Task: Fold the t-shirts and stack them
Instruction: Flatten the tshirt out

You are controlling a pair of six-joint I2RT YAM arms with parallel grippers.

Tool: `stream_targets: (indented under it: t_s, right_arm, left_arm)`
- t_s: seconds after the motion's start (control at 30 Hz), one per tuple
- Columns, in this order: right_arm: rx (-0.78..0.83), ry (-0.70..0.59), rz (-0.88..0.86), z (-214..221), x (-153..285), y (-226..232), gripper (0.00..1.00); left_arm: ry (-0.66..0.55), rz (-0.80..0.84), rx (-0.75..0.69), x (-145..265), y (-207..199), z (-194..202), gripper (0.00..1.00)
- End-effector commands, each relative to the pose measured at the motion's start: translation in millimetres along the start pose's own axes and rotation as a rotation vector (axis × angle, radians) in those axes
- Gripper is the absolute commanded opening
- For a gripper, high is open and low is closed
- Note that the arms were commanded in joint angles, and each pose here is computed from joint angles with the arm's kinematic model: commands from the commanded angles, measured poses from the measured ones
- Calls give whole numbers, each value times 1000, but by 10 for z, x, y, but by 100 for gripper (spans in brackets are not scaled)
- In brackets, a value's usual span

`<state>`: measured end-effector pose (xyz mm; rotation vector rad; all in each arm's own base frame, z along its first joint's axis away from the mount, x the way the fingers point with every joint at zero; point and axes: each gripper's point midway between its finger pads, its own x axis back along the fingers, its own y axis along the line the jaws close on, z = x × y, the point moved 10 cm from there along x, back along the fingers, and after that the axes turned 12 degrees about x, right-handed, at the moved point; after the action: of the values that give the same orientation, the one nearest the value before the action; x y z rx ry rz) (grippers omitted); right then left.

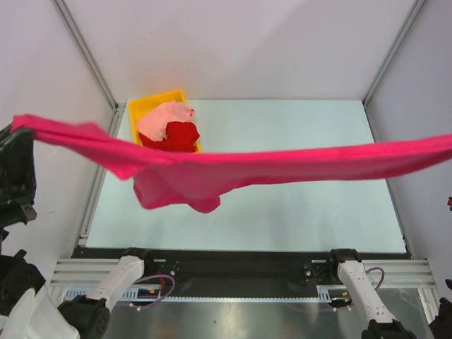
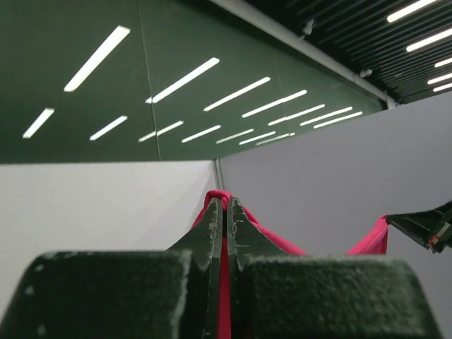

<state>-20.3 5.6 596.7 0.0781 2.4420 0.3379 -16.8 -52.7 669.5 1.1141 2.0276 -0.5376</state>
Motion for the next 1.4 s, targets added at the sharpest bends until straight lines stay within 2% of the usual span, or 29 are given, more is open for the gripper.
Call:
stream_targets:
  t_s: [0.0,0.03,0.07,0.1,0.13,0.17,0.23,0.37,0.53,0.6,0.7,0.77,0.83,0.87,0.9,0.93,0.97,1.0,1.03,1.07,1.1,1.13,1.17,1.23,1.27,1.3,1.33,1.37]
  right_arm:
    - [-8,159,99,720,-373,-135,0]
    - [-47,189,98,846,-458,-124,0]
    - [-106,308,49,1122,-661,-49,0]
    - [-210,363,11,1190,-743,52,0]
    - [-259,354,-89,1132,-830,172,0]
    - [-297,405,-259,1173,-860,318,0]
    - [-273,417,-298,1165,-953,359,0]
    - [-98,508,48,1283,-982,61,0]
    - [-91,574,6,1582,-1261,109,0]
    - [-83,574,-7,1565,-1322,122,0]
    - [-59,589,-19,1571,-1309,112,0]
    - [-52,612,-16,1551,-1172,83,0]
    - [-47,717,-2,1807,-1006,17,0]
    - [-65,716,-5,1742,-824,1,0]
    - [-94,746,4,1803,-712,-14,0]
    - [-120,874,-4,2131,-519,-61,1]
    - [-152,889,-21,2111,-303,-73,4]
    - [-209,948,-3,2229,-137,-89,4]
    - [-251,1107,15,2550,142,-151,6]
    - [-293,1140,6,2579,408,-176,6]
    - [-346,1225,29,2676,622,-198,7]
    - [-386,1359,44,2927,901,-257,8]
    - [-401,1362,36,2895,1110,-285,8]
    - [-392,1505,105,3018,1501,-390,11]
    - [-394,1524,103,3022,1633,-415,16]
    - [-419,1602,103,3074,1770,-428,25]
    - [-427,1681,108,3215,1894,-466,46]
    - [-437,1722,105,3277,1947,-478,56]
  left_arm:
    - [40,-107,104,-225,686,551,0]
    - [67,-163,139,-263,875,712,0]
    - [95,-214,227,-330,1037,859,0]
    - [139,-246,289,-388,1166,985,0]
    - [203,-283,391,-474,1389,1222,0]
    - [221,-238,413,-508,1381,1241,0]
    - [215,-206,423,-535,1346,1262,0]
    - [253,-296,366,-593,1479,1279,1]
    - [331,-350,425,-671,1796,1611,0]
    - [340,-349,418,-749,1857,1614,1]
    - [304,-285,395,-808,1726,1437,0]
    - [316,-301,387,-744,1708,1458,0]
    - [335,-317,359,-586,1562,1387,0]
    - [397,-383,398,-414,1672,1645,0]
    - [408,-393,399,-303,1668,1720,0]
    - [388,-376,378,-124,1437,1592,0]
    - [451,-499,422,178,1587,1961,0]
    - [474,-568,437,398,1545,2051,0]
    - [517,-645,468,785,1471,2252,0]
    - [552,-761,477,1063,1431,2358,0]
    - [578,-841,503,1296,1386,2463,0]
    - [614,-921,532,1707,1262,2625,0]
    - [668,-1003,566,1977,1188,2742,0]
    - [729,-1059,649,2461,987,2952,0]
    - [786,-1111,695,2659,901,3033,0]
    - [802,-1142,726,2790,835,3075,0]
    - [841,-1183,747,2947,802,3165,4]
    - [856,-1204,757,3046,731,3162,12]
